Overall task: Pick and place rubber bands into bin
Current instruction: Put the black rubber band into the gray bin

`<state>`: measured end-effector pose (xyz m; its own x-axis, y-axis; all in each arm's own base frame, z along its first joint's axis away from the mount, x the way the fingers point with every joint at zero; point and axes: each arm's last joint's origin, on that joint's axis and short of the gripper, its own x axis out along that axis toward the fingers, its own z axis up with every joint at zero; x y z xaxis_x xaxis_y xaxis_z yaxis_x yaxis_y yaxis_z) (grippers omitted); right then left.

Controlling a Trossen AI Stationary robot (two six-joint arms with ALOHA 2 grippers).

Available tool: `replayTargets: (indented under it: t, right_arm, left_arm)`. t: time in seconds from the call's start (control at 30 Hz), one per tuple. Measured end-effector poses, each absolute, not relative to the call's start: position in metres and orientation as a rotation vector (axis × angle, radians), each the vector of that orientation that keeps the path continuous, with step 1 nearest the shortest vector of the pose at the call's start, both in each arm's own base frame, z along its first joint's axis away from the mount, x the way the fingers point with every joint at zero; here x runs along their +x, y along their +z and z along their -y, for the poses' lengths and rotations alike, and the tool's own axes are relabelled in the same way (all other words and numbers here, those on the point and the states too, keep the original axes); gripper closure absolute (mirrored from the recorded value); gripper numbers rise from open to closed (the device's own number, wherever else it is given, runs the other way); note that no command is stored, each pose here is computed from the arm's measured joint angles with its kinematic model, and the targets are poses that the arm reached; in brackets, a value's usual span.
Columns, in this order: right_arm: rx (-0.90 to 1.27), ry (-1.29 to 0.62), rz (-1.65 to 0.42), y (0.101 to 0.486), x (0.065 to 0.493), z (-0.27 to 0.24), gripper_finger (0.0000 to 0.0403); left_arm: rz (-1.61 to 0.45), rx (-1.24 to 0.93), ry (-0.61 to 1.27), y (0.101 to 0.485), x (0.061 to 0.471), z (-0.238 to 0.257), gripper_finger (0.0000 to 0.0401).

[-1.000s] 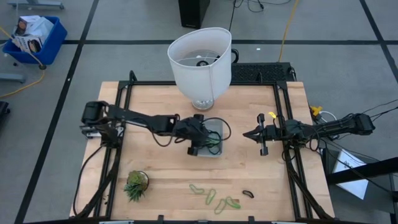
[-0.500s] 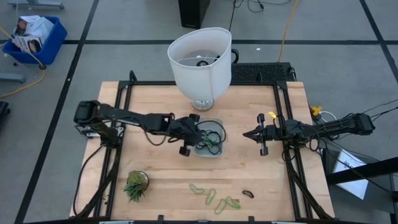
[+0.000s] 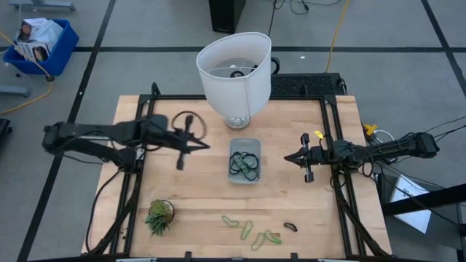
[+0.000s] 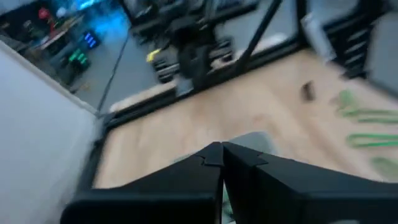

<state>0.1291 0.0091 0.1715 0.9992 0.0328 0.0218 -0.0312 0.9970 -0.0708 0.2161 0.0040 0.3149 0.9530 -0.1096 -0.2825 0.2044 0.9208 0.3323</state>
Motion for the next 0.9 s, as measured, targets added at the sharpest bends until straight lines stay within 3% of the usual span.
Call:
replayTargets:
  t: [0.1,0.23,0.47,0.6,0.9]
  right_arm:
    - [-0.070,0.031,0.026,0.172,0.129,-0.009,0.0403]
    - [-0.071,0.030,0.027,0.172,0.129,-0.009,0.0403]
    - [-0.059,0.031,0.032,0.172,0.129,-0.009,0.0403]
    - [-0.055,0.031,0.032,0.172,0.129,-0.009,0.0403]
    - [-0.046,0.032,0.032,0.172,0.129,-0.009,0.0403]
  left_arm:
    - [-0.139,0.293,-0.205,0.294,0.202,-0.005,0.0397]
    - [-0.122,0.262,-0.163,0.265,0.191,-0.008,0.0398]
    - [0.037,0.308,-0.077,0.268,0.150,-0.007,0.0399]
    - [0.027,0.296,-0.041,0.261,0.134,-0.007,0.0400]
    - [0.023,0.280,-0.039,0.203,0.130,-0.006,0.0400]
